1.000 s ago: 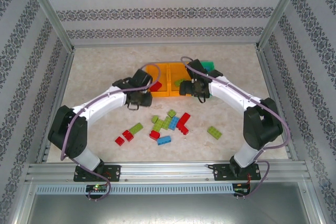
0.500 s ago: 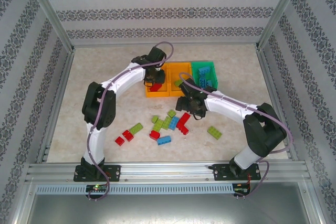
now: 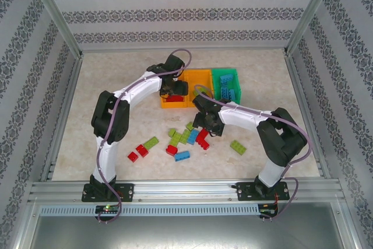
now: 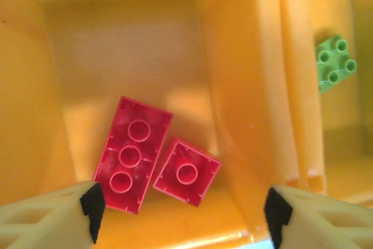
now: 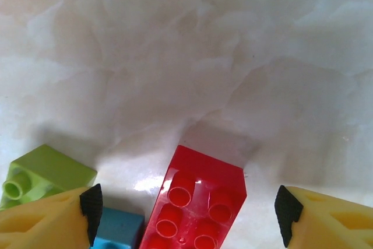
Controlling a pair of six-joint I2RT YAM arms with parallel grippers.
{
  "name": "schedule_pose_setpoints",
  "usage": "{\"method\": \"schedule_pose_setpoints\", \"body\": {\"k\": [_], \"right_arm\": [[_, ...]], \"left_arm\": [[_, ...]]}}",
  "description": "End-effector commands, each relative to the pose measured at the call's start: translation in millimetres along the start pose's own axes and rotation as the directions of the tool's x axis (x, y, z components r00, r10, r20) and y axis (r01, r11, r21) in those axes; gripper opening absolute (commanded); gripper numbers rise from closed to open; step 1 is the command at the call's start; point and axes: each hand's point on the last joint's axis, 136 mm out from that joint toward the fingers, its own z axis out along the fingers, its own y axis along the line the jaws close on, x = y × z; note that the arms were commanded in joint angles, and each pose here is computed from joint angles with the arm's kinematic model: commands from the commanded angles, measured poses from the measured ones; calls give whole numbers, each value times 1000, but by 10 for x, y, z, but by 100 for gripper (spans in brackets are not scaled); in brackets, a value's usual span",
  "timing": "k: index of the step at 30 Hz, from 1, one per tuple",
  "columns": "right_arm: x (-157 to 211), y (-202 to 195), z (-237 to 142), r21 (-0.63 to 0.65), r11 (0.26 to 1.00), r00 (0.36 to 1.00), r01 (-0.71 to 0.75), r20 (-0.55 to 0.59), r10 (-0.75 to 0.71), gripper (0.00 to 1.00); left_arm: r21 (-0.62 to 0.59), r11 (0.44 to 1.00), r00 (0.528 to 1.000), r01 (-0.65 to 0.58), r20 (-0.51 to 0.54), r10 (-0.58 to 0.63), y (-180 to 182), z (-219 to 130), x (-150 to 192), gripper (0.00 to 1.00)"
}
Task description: Sort the legos into containers by color
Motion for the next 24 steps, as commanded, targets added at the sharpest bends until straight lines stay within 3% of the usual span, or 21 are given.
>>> {"method": "schedule_pose_setpoints", "body": {"k": [1, 2, 3, 13, 19, 24], "right_arm": [[14, 45, 65, 6, 1000, 1000, -18, -17, 18, 78], [20, 42, 81, 9, 1000, 1000, -19, -20, 20, 77], [29, 31, 101, 14, 1000, 1000, -18, -24, 19, 75], [-28, -81, 23, 39, 999, 1000, 18, 8, -18, 46], [-162, 23, -172, -7, 999, 998, 31, 55, -31, 42], [-374, 329, -451, -97, 992, 990, 75, 129, -62, 41]], "left_arm": [[12, 1000, 998, 17, 54, -18, 14, -269, -71, 90], [13, 1000, 998, 17, 63, -18, 19, -309, -78, 98], [18, 1000, 997, 15, 72, -16, 17, -362, -83, 100], [120, 992, 983, 24, 177, -45, -41, -796, -21, 100], [68, 997, 974, 27, 224, -42, 140, -992, 83, 100], [6, 1000, 973, -9, 229, 8, 301, -1078, 231, 99]]}}
